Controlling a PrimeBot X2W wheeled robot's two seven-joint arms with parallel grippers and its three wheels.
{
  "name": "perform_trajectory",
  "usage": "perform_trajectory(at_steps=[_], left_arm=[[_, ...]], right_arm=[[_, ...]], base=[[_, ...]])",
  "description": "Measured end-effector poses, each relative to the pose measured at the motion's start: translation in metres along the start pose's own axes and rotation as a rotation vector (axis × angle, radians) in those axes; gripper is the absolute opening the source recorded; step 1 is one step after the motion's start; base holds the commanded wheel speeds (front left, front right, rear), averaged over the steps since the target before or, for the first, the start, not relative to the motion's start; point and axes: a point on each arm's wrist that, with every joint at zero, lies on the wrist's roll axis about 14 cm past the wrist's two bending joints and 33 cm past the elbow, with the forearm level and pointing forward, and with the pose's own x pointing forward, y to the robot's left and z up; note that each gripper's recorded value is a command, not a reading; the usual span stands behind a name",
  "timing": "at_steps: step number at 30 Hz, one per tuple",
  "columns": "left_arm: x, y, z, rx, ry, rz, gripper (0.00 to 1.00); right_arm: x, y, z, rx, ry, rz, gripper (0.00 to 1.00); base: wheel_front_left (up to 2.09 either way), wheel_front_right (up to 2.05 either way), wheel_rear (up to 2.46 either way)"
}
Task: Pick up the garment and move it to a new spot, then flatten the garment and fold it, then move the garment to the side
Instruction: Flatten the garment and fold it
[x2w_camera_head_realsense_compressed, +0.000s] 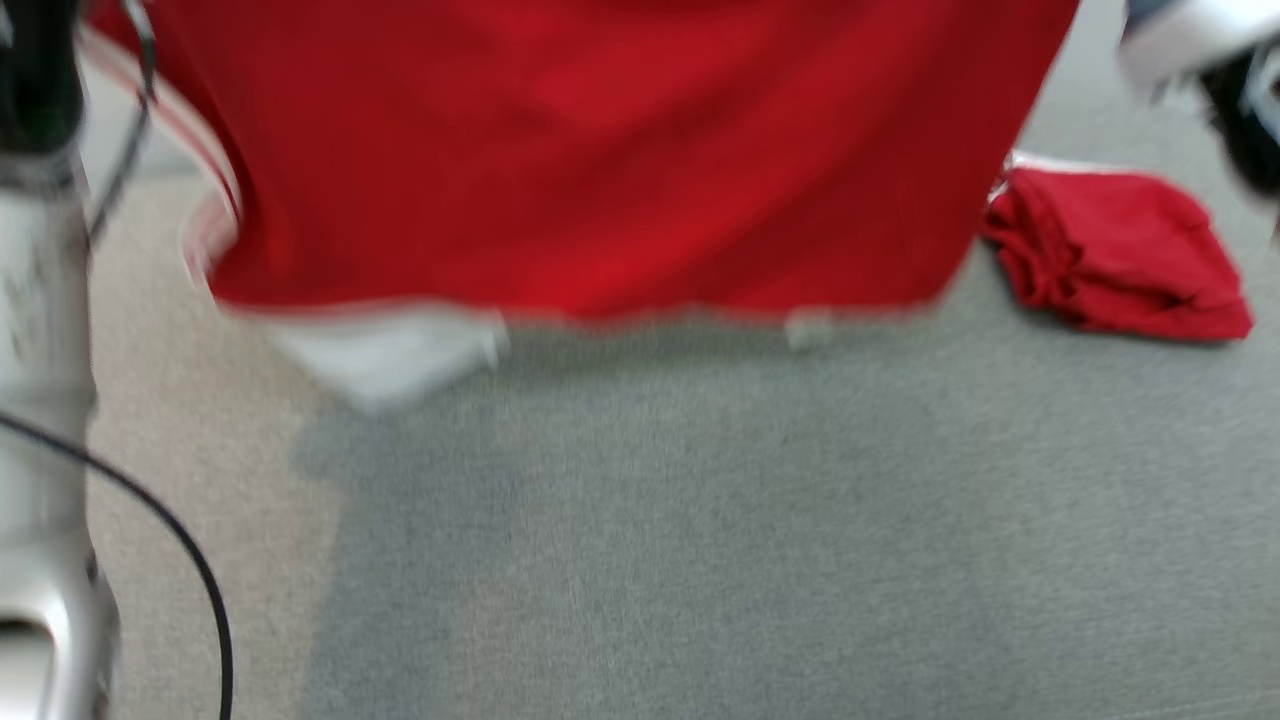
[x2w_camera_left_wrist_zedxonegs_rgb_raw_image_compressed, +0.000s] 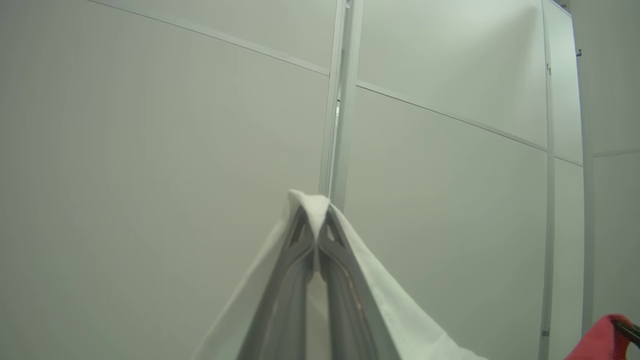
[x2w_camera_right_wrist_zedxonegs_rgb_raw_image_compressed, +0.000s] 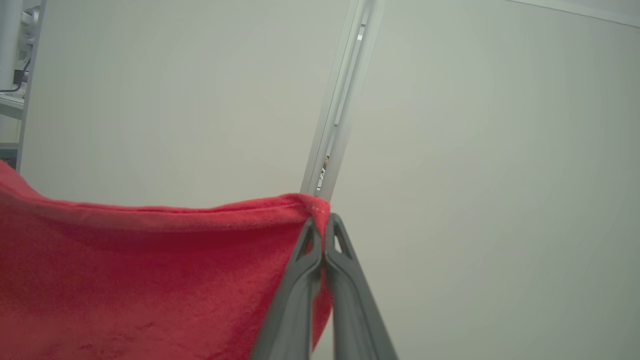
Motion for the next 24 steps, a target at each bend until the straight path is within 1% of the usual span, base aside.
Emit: perform_trajectory(at_steps=[4,6,8,9,10,11,13,15,17,18,19,21,22,24], left_arm=[[0.038,0.015,-0.018,0.084,-0.067,-0.005,0.00],[0.058,0.023,-0.024,0.114,-0.106,-0.007,0.00],[0.074,0.029,-0.033,0.152,-0.123,-0.018,0.00],[0.074,0.029,-0.033,0.152,-0.123,-0.018,0.00],[0.087,0.034,-0.048,0.193,-0.118,-0.031,0.00],[0.092,0.037,-0.052,0.199,-0.126,-0.034,0.00],[0.098,0.042,-0.060,0.194,-0.158,-0.039,0.00],[0.096,0.049,-0.082,0.180,-0.150,-0.039,0.00],[0.086,0.054,-0.119,0.159,-0.097,-0.044,0.00],[0.086,0.054,-0.119,0.159,-0.097,-0.044,0.00],[0.077,0.057,-0.139,0.155,-0.060,-0.047,0.00],[0.057,0.064,-0.173,0.127,0.008,-0.042,0.00],[0.046,0.068,-0.187,0.129,0.045,-0.042,0.00],[0.025,0.077,-0.203,0.112,0.097,-0.028,0.00]], right_arm=[[0.045,-0.028,-0.011,-0.049,-0.002,-0.056,0.00],[0.068,-0.040,-0.005,-0.065,-0.050,-0.078,0.00],[0.088,-0.041,-0.003,-0.090,-0.097,-0.077,0.00],[0.088,-0.041,-0.003,-0.090,-0.097,-0.077,0.00],[0.103,-0.035,-0.014,-0.110,-0.123,-0.061,0.00],[0.108,-0.032,-0.027,-0.121,-0.119,-0.054,0.00],[0.114,-0.028,-0.059,-0.127,-0.092,-0.046,0.00],[0.117,-0.023,-0.094,-0.117,-0.052,-0.040,0.00],[0.116,-0.015,-0.132,-0.097,-0.002,-0.028,0.00],[0.116,-0.015,-0.132,-0.097,-0.002,-0.028,0.00],[0.114,-0.010,-0.151,-0.079,0.025,-0.021,0.00],[0.105,0.006,-0.188,-0.044,0.084,0.004,0.00],[0.100,0.016,-0.205,-0.023,0.112,0.019,0.00],[0.089,0.034,-0.230,0.013,0.165,0.055,0.00]], base=[[0.00,0.00,0.00],[0.00,0.00,0.00],[0.00,0.00,0.00],[0.00,0.00,0.00],[0.00,0.00,0.00],[0.00,0.00,0.00],[0.00,0.00,0.00],[0.00,0.00,0.00],[0.00,0.00,0.00],[0.00,0.00,0.00],[0.00,0.00,0.00],[0.00,0.00,0.00],[0.00,0.00,0.00],[0.00,0.00,0.00]])
